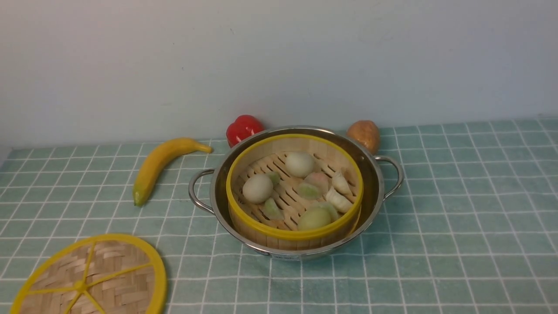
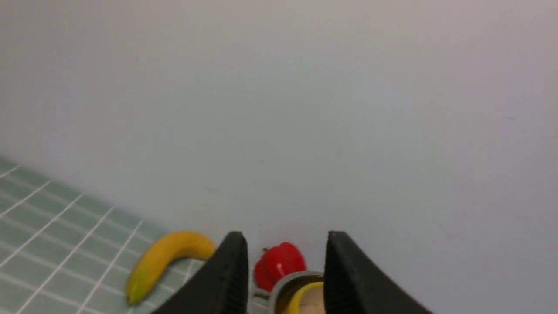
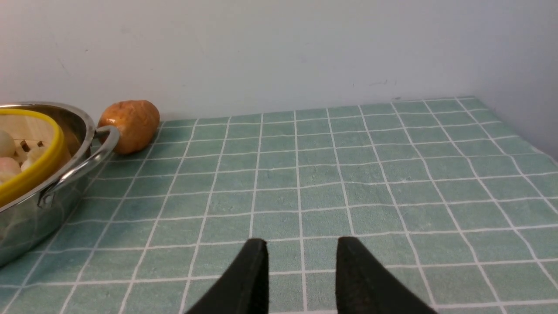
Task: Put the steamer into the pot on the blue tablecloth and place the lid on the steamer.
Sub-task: 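Grasp the bamboo steamer lid lying on the table by its centre knob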
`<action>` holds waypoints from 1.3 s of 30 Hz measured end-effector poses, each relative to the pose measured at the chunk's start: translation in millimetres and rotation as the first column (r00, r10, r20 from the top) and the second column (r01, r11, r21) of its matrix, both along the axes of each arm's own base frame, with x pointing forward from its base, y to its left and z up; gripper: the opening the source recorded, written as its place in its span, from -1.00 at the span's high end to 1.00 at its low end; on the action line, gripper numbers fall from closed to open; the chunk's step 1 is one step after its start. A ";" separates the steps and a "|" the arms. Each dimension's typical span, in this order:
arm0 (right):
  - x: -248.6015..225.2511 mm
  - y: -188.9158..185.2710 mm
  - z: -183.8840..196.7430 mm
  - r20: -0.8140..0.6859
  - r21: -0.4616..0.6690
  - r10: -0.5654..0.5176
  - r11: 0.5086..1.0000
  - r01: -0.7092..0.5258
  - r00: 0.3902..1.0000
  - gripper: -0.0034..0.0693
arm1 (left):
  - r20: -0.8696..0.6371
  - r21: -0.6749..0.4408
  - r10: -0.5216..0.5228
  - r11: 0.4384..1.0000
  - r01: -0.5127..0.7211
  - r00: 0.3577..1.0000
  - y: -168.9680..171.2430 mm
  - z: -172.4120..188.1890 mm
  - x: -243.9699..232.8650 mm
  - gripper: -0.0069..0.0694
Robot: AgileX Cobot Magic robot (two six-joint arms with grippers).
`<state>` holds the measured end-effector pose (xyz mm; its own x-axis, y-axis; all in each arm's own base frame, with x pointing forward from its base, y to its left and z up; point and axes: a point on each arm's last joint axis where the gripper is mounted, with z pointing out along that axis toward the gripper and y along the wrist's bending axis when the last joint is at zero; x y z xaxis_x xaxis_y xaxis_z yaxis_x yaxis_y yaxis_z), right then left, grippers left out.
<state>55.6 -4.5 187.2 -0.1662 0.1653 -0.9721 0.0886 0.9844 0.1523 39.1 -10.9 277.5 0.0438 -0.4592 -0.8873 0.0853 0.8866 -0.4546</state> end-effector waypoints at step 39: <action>0.0 0.0 0.0 0.000 0.000 0.000 1.000 0.000 1.000 0.25 | -0.994 0.113 0.110 0.923 0.369 0.028 44.1 -74.5 239.5 0.18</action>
<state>55.6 -4.5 187.2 -0.1662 0.1653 -0.9721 0.0886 0.9844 0.1523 278.6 33.2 203.0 -0.9924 -0.0908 -0.0826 -0.0929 0.9954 0.0217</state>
